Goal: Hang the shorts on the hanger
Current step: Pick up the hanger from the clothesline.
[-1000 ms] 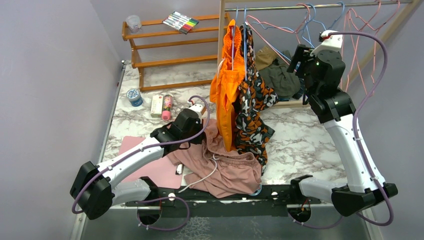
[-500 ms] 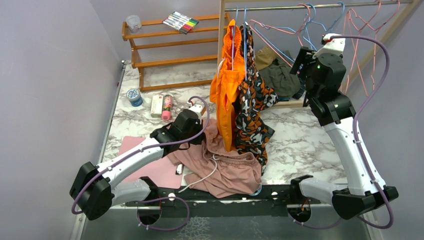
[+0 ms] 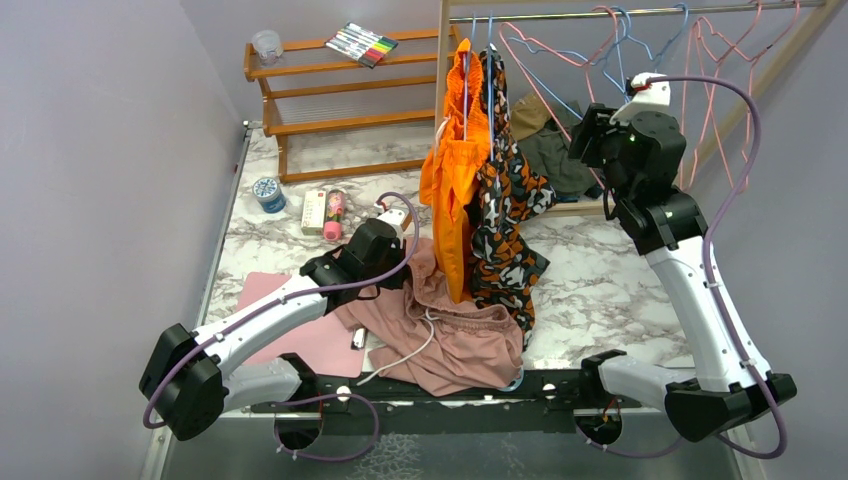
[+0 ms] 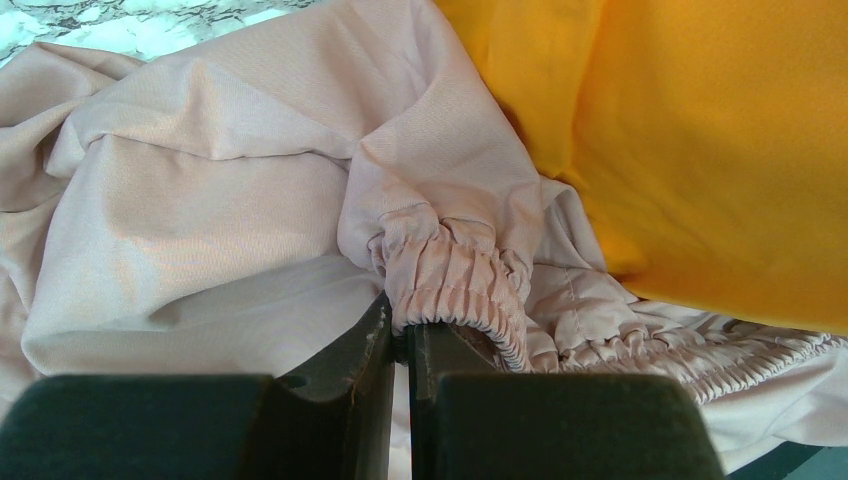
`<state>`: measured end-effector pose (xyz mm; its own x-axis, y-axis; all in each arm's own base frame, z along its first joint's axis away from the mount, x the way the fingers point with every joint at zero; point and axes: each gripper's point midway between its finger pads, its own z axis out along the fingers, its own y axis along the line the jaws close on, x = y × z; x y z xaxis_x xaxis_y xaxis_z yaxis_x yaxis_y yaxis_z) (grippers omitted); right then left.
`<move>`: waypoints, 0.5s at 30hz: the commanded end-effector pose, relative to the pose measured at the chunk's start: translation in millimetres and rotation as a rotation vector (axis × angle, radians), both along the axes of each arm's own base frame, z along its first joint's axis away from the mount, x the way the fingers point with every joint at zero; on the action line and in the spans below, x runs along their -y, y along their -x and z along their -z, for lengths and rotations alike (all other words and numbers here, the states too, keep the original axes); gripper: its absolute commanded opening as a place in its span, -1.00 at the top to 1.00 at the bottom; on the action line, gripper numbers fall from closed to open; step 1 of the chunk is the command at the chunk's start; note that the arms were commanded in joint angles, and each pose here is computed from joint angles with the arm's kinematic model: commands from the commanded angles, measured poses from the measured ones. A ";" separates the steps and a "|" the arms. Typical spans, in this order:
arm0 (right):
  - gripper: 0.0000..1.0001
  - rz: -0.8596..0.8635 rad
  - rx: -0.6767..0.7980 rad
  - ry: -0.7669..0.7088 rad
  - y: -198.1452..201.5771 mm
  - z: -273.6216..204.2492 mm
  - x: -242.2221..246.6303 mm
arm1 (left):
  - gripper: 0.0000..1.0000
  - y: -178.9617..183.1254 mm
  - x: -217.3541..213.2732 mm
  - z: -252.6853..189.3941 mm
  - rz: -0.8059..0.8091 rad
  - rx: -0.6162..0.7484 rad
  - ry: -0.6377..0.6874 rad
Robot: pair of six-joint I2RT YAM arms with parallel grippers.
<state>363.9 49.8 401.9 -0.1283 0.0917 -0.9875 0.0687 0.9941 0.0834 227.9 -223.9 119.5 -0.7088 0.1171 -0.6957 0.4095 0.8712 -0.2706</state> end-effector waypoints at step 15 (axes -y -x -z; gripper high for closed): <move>0.11 -0.086 0.038 -0.102 0.7 -15.2 -18.5 | 0.76 -1.6 5.0 -1.8 0.010 0.001 0.030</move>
<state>362.1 70.1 400.4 -0.1462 0.1480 -0.9781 -0.0245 0.9879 0.1532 228.2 -224.5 119.8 -0.7088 0.1161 -0.6958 0.4109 0.8697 -0.2735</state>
